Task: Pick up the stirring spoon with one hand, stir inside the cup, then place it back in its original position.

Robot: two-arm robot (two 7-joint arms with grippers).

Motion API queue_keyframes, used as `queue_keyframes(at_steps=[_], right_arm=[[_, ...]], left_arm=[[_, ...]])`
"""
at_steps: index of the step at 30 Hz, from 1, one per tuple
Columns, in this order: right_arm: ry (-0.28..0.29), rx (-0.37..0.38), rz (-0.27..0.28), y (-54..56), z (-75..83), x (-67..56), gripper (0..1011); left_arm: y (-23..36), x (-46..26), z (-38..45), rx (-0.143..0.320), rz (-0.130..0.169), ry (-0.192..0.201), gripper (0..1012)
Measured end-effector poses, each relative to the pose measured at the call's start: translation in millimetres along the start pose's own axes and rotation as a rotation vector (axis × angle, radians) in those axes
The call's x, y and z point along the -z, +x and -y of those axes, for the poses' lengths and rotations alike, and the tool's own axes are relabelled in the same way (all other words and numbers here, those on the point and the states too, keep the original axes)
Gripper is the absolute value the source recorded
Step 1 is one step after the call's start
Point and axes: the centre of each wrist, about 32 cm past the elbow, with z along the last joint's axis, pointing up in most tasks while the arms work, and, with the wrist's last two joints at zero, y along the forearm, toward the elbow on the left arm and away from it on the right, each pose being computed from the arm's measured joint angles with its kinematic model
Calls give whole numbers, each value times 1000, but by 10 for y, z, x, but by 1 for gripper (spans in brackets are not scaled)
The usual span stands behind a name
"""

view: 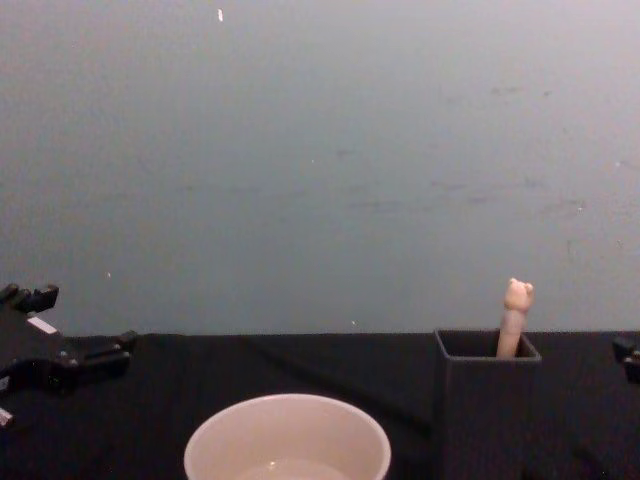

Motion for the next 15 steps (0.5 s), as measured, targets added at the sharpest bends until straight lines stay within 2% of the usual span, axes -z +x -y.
queue_keyframes(at_steps=[15], right_arm=[[0, 0, 0, 0, 0, 0, 1002]], left_arm=[[0, 0, 0, 0, 0, 0, 1001]])
